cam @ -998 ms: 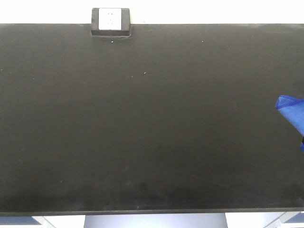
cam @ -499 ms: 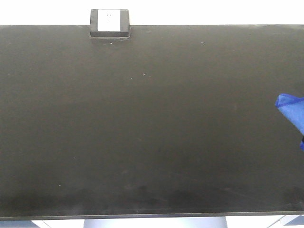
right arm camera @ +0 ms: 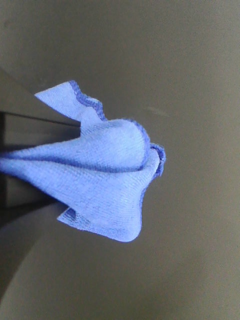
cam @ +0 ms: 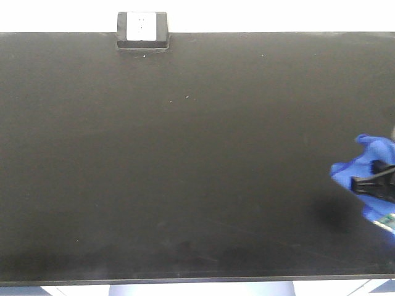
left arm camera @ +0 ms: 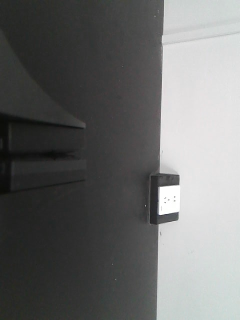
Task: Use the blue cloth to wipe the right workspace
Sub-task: 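Lower the held blue cloth onto the counter with the right gripper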
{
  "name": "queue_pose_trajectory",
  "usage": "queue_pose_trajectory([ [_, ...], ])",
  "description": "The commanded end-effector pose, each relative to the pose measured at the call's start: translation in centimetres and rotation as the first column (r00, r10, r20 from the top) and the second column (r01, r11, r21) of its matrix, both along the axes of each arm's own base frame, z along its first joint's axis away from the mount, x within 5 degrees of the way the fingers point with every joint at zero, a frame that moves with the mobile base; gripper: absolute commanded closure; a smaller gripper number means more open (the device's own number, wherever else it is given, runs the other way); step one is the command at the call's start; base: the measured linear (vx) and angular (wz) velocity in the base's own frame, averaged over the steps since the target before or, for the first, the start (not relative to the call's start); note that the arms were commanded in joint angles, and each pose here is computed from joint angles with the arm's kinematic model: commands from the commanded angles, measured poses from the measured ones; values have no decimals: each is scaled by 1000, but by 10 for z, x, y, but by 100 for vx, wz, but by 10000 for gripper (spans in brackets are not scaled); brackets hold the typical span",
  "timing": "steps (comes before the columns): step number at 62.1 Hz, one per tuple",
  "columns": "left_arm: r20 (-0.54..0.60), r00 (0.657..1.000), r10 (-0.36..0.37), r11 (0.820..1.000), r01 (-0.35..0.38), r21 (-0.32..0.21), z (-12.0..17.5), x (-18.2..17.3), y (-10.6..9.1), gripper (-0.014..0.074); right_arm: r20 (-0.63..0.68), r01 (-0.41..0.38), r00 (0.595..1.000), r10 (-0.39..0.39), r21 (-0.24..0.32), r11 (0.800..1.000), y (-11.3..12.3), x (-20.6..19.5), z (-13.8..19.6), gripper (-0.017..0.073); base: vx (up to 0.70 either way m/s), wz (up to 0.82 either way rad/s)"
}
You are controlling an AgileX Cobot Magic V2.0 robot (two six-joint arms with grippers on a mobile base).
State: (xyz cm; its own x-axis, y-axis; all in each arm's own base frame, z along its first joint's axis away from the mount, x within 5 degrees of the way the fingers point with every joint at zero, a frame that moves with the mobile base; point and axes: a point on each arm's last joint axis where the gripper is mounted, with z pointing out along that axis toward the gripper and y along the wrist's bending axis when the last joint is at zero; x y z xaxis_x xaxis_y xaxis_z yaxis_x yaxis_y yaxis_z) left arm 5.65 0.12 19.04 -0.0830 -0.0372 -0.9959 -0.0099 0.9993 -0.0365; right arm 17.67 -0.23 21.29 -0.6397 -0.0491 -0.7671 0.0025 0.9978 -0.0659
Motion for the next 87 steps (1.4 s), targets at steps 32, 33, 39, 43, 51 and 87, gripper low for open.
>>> queue_pose_trajectory([
  [32, 64, 998, -6, 1000, 6, -7, -2, 0, -1, 599, 62, -480, 876, 479, 231, 846, 134, 33, -50, 561, 0, 0],
  [33, 64, 998, -6, 1000, 6, -7, -2, 0, -1, 599, 65, -504, 861, 504, 239, 830, 143, 29, -50, 561, 0, 0],
  [39, 64, 998, -6, 1000, 6, -7, -2, 0, -1, 599, 73, -582, 809, 583, 237, 778, 168, 22, -49, 559, 0, 0],
  [43, 64, 998, -6, 1000, 6, -7, -2, 0, -1, 599, 78, -570, 818, 570, 245, 784, 170, 23, -49, 559, 0, 0],
  [51, 64, 998, -6, 1000, 6, -7, -2, 0, -1, 599, 51, -414, 908, 417, 271, 869, 146, 40, -50, 559, 0, 0],
  [87, 64, 998, -6, 1000, 6, -7, -2, 0, -1, 599, -103, 189, 979, -176, 125, 974, -25, 72, -62, 559, 0, 0],
])
